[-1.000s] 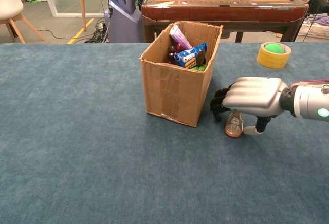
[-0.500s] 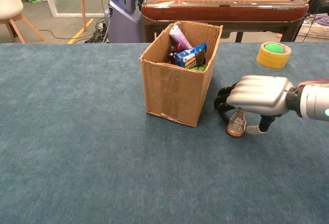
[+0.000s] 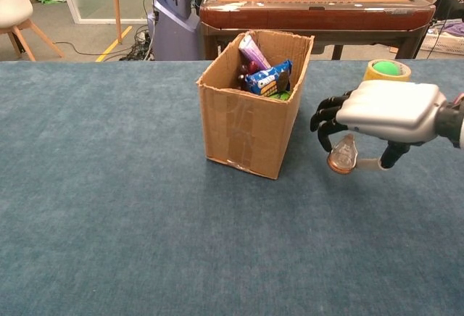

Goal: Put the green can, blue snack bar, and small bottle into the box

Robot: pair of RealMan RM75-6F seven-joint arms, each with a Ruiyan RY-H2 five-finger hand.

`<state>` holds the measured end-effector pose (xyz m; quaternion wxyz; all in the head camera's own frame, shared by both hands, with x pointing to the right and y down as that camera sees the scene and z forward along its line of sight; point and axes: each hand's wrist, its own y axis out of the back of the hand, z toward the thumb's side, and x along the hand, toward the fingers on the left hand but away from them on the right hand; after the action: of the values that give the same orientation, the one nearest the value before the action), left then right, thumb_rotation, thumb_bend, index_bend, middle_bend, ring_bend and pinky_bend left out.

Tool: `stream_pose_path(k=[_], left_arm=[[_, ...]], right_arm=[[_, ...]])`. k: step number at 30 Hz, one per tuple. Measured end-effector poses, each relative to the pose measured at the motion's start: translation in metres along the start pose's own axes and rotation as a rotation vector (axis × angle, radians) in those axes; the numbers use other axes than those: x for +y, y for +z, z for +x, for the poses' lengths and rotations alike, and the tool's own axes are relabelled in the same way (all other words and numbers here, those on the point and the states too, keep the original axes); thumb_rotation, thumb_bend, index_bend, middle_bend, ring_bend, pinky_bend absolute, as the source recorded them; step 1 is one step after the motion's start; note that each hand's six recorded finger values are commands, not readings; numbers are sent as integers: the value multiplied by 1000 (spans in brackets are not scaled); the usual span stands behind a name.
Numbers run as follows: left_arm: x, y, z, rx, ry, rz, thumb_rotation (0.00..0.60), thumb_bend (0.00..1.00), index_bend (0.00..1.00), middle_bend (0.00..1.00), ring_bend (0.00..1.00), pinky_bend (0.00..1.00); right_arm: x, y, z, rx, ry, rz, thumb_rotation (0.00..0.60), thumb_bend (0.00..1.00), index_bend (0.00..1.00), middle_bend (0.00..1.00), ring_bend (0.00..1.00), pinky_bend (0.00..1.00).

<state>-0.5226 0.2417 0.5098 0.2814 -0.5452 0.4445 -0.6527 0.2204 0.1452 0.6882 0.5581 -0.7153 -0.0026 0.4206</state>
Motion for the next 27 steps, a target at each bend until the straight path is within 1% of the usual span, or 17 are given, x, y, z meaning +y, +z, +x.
stream_pose_path(k=[5, 9, 14, 17, 21, 27], left_arm=[[-2, 1, 0, 0, -5, 4, 600, 311, 293, 317, 273, 454], [-2, 2, 0, -1, -4, 6, 600, 311, 293, 317, 273, 454], [-3, 2, 1, -1, -6, 8, 600, 311, 293, 318, 273, 454], [-3, 2, 0, -3, -7, 7, 600, 311, 293, 318, 273, 454], [-2, 2, 0, -1, -5, 3, 600, 311, 293, 317, 273, 454], [0, 0, 0, 4, 0, -8, 600, 311, 293, 317, 273, 454]], right_arm=[[27, -7, 15, -33, -65, 7, 600, 367, 449, 205, 111, 289], [58, -19, 25, -80, -141, 20, 600, 367, 448, 205, 111, 289], [83, -34, 24, -132, -201, 20, 600, 368, 449, 205, 111, 289], [95, -41, 16, -155, -223, 17, 600, 368, 448, 205, 111, 289], [106, -46, -4, -168, -234, 6, 600, 368, 449, 205, 111, 289], [108, -40, -38, -159, -236, -16, 600, 367, 448, 204, 111, 289]])
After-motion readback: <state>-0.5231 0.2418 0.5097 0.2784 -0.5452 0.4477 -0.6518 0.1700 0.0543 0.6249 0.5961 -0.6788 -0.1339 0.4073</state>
